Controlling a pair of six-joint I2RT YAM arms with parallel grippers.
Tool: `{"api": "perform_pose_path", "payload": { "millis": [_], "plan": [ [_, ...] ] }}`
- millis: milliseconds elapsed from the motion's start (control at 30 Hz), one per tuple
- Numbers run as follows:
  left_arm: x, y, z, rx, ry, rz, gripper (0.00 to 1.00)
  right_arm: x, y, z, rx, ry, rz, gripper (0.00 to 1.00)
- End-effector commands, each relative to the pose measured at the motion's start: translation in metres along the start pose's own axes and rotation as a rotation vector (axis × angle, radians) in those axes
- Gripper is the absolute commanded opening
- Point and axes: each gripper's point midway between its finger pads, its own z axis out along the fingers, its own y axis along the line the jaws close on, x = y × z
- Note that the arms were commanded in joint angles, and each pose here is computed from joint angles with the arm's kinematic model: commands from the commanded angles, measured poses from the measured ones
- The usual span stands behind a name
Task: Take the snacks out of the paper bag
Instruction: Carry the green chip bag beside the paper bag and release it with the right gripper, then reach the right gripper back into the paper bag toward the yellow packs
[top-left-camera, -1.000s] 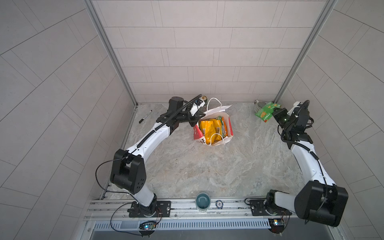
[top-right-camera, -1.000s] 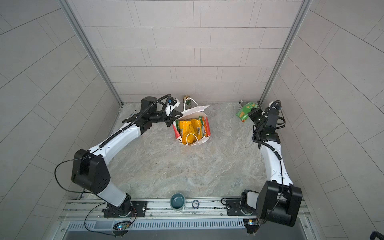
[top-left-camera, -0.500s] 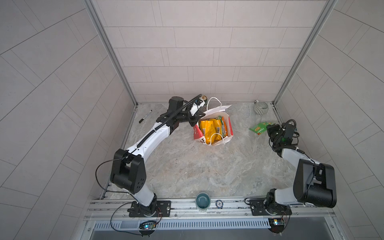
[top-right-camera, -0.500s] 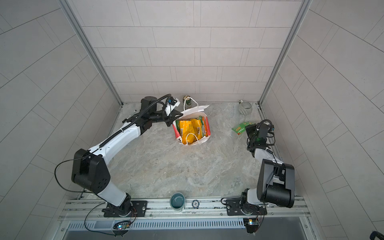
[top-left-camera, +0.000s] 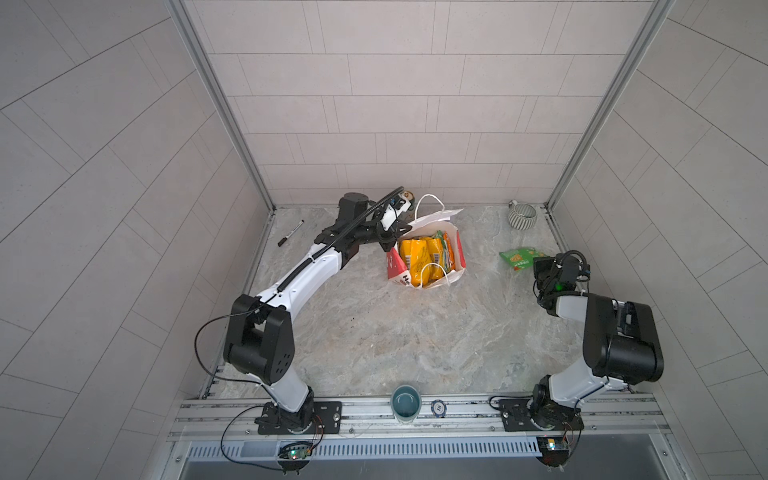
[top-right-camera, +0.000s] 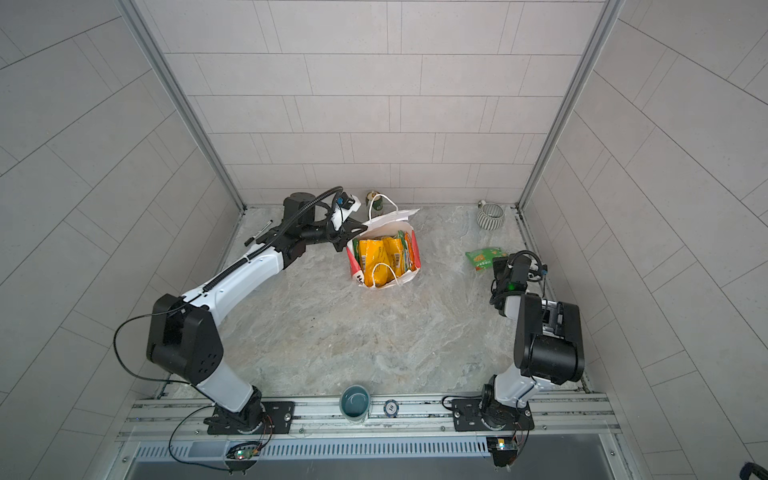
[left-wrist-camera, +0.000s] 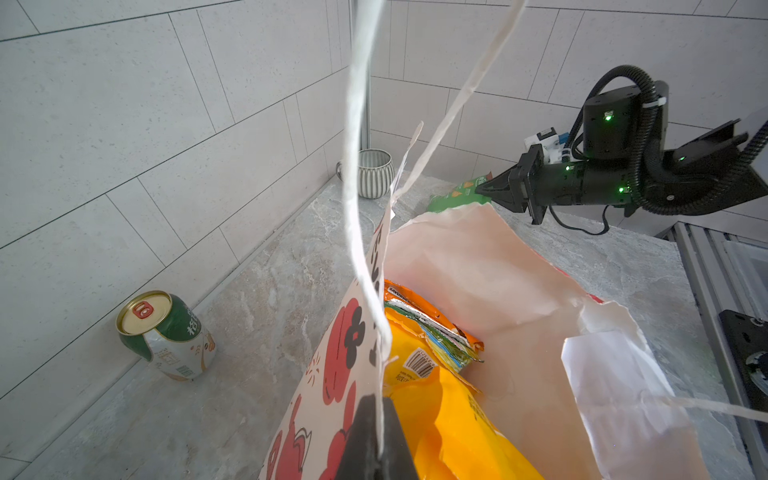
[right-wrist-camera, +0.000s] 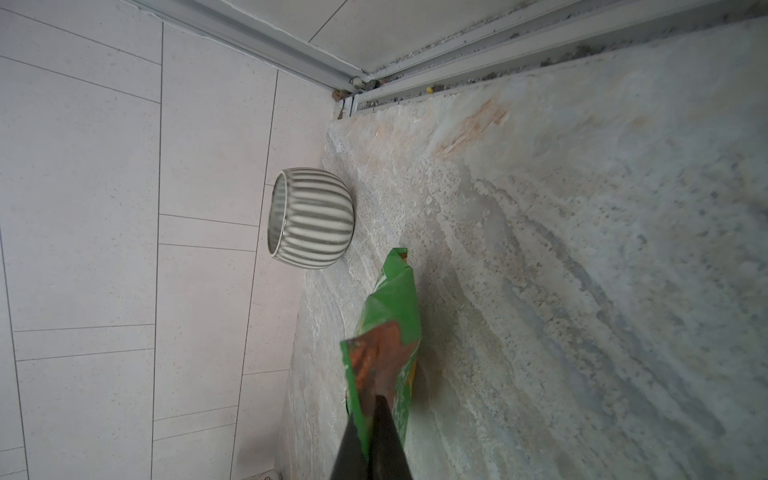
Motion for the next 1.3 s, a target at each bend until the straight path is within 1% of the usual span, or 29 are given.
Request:
{"api": "perform_pose_path", "payload": {
  "millis": [0,67,133,167,300,433,500,600,700,767,833,900,967,1000,1033,1067,1100,1167,1267],
  "plan": [
    [-0.035,-0.004,-0.006,0.024,-0.098,0.079,0.0,-0.01,0.003,0.008,-0.018,-0.049,0.05,0.05],
    [-0.034,-0.003,-0.006,0.015,-0.094,0.081,0.0,-0.006,-0.004,0.012,-0.004,-0.032,0.064,0.07],
    [-0.033,-0.003,-0.006,0.015,-0.091,0.082,0.0,-0.005,-0.007,0.013,-0.007,-0.035,0.078,0.11],
    [-0.033,-0.003,-0.006,0.014,-0.09,0.082,0.0,-0.005,-0.009,0.013,-0.007,-0.035,0.084,0.16],
    [-0.033,-0.003,-0.006,0.014,-0.091,0.082,0.0,-0.002,-0.011,0.008,-0.021,-0.03,0.103,0.29],
    [-0.034,-0.003,-0.006,0.012,-0.097,0.081,0.0,-0.004,-0.007,-0.007,-0.037,-0.036,0.129,0.4],
    [-0.035,-0.003,-0.006,0.013,-0.1,0.08,0.0,-0.003,0.001,-0.017,-0.06,-0.023,0.129,0.41],
    [-0.035,-0.003,-0.006,0.017,-0.101,0.077,0.0,-0.004,0.007,-0.035,-0.05,-0.025,0.126,0.43],
    [-0.035,-0.004,-0.007,0.021,-0.105,0.076,0.0,-0.012,0.033,-0.051,-0.092,-0.03,0.077,0.44],
    [-0.035,-0.005,-0.007,0.022,-0.105,0.075,0.0,-0.019,0.054,-0.062,-0.107,-0.04,-0.006,0.45],
    [-0.036,-0.006,-0.008,0.023,-0.106,0.076,0.0,-0.024,0.06,-0.07,-0.071,-0.047,-0.063,0.47],
    [-0.036,-0.006,-0.009,0.02,-0.106,0.08,0.0,-0.029,0.096,-0.074,-0.172,-0.061,-0.162,0.45],
    [-0.036,-0.006,-0.01,0.015,-0.105,0.082,0.0,-0.019,0.121,-0.073,-0.205,0.025,-0.252,0.41],
    [-0.035,-0.006,-0.009,0.018,-0.102,0.081,0.0,-0.011,0.137,-0.075,-0.238,0.067,-0.324,0.39],
    [-0.035,-0.007,-0.009,0.023,-0.103,0.082,0.0,0.002,0.154,-0.078,-0.266,0.111,-0.427,0.39],
    [-0.035,-0.008,-0.01,0.025,-0.102,0.082,0.0,0.017,0.162,-0.083,-0.251,0.162,-0.517,0.39],
    [-0.035,-0.008,-0.01,0.028,-0.099,0.082,0.0,0.029,0.174,-0.091,-0.265,0.188,-0.596,0.39],
    [-0.036,-0.009,-0.012,0.027,-0.096,0.089,0.0,0.06,0.205,-0.114,-0.381,0.221,-0.791,0.4],
    [-0.036,-0.011,-0.014,0.031,-0.093,0.094,0.0,0.087,0.236,-0.146,-0.496,0.261,-0.892,0.39]
  ]
}}
